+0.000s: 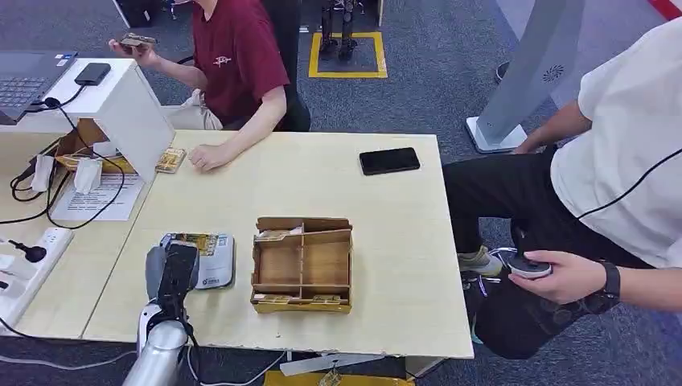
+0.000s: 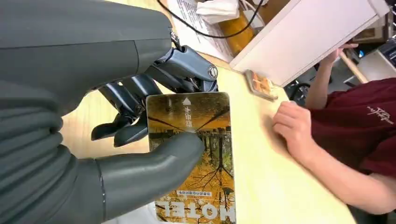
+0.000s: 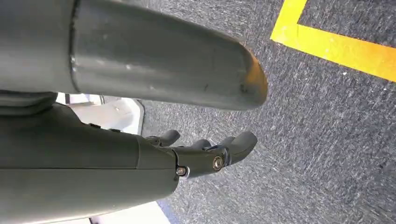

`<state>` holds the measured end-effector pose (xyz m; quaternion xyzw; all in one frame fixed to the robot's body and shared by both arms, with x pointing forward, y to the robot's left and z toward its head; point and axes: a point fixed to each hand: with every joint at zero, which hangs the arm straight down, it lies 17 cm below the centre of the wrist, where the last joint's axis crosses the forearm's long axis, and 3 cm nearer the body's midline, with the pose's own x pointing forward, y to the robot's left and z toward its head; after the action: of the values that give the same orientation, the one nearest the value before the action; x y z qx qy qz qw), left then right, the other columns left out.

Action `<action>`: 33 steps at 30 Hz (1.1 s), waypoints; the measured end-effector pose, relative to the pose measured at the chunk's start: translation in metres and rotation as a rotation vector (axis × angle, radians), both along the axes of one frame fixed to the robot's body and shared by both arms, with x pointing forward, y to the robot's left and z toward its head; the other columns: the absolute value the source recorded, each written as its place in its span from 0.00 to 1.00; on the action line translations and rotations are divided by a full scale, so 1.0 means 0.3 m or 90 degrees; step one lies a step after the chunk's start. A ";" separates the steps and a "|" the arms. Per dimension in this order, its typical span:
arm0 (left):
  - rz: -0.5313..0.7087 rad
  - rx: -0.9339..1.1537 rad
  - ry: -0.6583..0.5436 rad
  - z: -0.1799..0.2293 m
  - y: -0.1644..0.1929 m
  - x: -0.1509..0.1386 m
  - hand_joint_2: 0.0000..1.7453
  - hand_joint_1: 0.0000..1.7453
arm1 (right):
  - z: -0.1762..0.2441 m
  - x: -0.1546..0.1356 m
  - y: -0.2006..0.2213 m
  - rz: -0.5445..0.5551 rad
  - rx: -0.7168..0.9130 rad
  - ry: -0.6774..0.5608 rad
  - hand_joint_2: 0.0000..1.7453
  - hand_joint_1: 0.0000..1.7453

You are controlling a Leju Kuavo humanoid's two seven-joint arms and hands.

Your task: Pass the card to the sensor for recognition and then transmit it.

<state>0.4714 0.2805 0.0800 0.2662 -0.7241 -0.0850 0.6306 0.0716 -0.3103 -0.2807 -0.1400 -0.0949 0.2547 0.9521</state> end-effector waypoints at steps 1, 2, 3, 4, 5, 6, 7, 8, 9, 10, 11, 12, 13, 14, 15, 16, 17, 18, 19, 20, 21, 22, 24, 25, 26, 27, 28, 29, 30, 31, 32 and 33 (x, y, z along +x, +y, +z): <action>0.000 0.005 0.005 -0.012 0.000 -0.001 1.00 1.00 | 0.000 0.000 0.000 0.000 0.000 0.000 0.00 0.00; 0.001 0.008 0.009 -0.020 0.001 -0.002 1.00 1.00 | 0.000 0.000 0.000 0.000 0.000 0.000 0.00 0.00; 0.000 0.010 0.013 -0.028 0.000 -0.004 1.00 1.00 | 0.000 0.000 0.000 0.000 0.000 0.000 0.00 0.00; 0.000 0.011 0.015 -0.033 0.000 -0.004 1.00 1.00 | 0.000 0.000 0.000 0.000 0.000 0.000 0.00 0.00; 0.000 0.013 0.018 -0.039 -0.001 -0.004 1.00 1.00 | 0.000 0.000 0.000 0.000 0.000 0.000 0.00 0.00; 0.001 0.019 0.021 -0.046 0.000 -0.005 1.00 1.00 | 0.000 0.000 0.000 0.000 0.000 0.000 0.00 0.00; 0.003 0.023 0.025 -0.053 0.002 -0.004 1.00 1.00 | 0.000 0.001 0.000 0.000 0.000 0.000 0.00 0.00; 0.006 0.030 0.028 -0.061 0.005 -0.005 1.00 1.00 | 0.000 0.001 0.001 0.001 0.001 -0.001 0.00 0.00; 0.008 0.034 0.032 -0.068 0.007 -0.005 1.00 1.00 | 0.000 0.002 0.001 0.001 0.001 -0.001 0.00 0.00; 0.011 0.040 0.035 -0.076 0.011 -0.005 1.00 1.00 | 0.000 0.002 0.001 0.001 0.001 -0.002 0.00 0.00; 0.013 0.046 0.038 -0.082 0.016 -0.003 1.00 1.00 | 0.000 0.002 0.001 0.001 0.001 -0.002 0.00 0.00; 0.015 0.055 0.042 -0.093 0.022 -0.003 1.00 1.00 | 0.000 0.002 0.001 0.001 0.001 -0.002 0.00 0.00; 0.016 0.064 0.045 -0.101 0.026 -0.004 1.00 1.00 | 0.000 0.002 0.001 0.001 0.001 -0.002 0.00 0.00; 0.017 0.071 0.048 -0.108 0.030 -0.005 1.00 1.00 | 0.000 0.001 0.002 0.001 0.002 -0.001 0.00 0.00; 0.019 0.082 0.052 -0.116 0.037 -0.005 1.00 1.00 | 0.000 0.001 0.002 0.001 0.002 -0.001 0.00 0.00; 0.020 0.092 0.055 -0.124 0.040 -0.006 1.00 1.00 | 0.000 0.002 0.002 0.002 0.002 -0.001 0.00 0.00; 0.020 0.103 0.059 -0.132 0.041 -0.006 1.00 1.00 | 0.000 0.002 0.002 0.002 0.002 -0.001 0.00 0.00; 0.021 0.112 0.061 -0.137 0.043 -0.006 1.00 1.00 | 0.000 0.001 0.003 0.002 0.003 0.000 0.00 0.00; 0.021 0.117 0.064 -0.143 0.046 -0.006 1.00 1.00 | 0.000 0.001 0.003 0.002 0.003 -0.001 0.00 0.00; 0.022 0.119 0.066 -0.148 0.047 -0.007 1.00 1.00 | 0.000 0.001 0.003 0.002 0.002 -0.001 0.00 0.00; 0.021 0.121 0.070 -0.154 0.048 -0.008 1.00 1.00 | 0.000 0.001 0.002 0.002 0.002 -0.001 0.00 0.00; 0.021 0.122 0.073 -0.159 0.048 -0.008 1.00 1.00 | 0.000 0.001 0.002 0.002 0.002 -0.001 0.00 0.00; 0.023 0.131 0.080 -0.169 0.051 -0.008 1.00 1.00 | 0.000 0.002 0.003 0.003 0.002 -0.001 0.00 0.00; 0.024 0.139 0.083 -0.173 0.054 -0.007 1.00 1.00 | 0.000 0.002 0.003 0.003 0.002 -0.001 0.00 0.00; 0.027 0.147 0.086 -0.178 0.057 -0.008 1.00 1.00 | 0.000 0.003 0.003 0.004 0.002 -0.002 0.00 0.00; 0.029 0.156 0.088 -0.183 0.060 -0.009 1.00 1.00 | 0.001 0.005 0.004 0.004 0.003 -0.004 0.00 0.00; 0.030 0.163 0.089 -0.186 0.061 -0.010 1.00 1.00 | 0.001 0.007 0.005 0.005 0.004 -0.006 0.00 0.00; 0.032 0.170 0.091 -0.192 0.063 -0.011 1.00 1.00 | 0.001 0.009 0.006 0.006 0.005 -0.008 0.00 0.00; 0.034 0.175 0.095 -0.199 0.065 -0.013 1.00 1.00 | 0.001 0.011 0.006 0.007 0.005 -0.009 0.00 0.00; 0.034 0.177 0.100 -0.209 0.067 -0.015 1.00 1.00 | 0.001 0.011 0.006 0.007 0.005 -0.009 0.00 0.00; 0.034 0.178 0.099 -0.210 0.066 -0.014 1.00 1.00 | 0.001 0.011 0.006 0.008 0.005 -0.009 0.00 0.00; 0.034 0.180 0.099 -0.213 0.067 -0.014 1.00 1.00 | 0.001 0.011 0.006 0.008 0.005 -0.009 0.00 0.00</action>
<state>0.4671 0.3007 0.0162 0.3640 -0.6466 -0.1892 0.6431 0.0751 -0.3083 -0.2803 -0.1374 -0.1039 0.2595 0.9503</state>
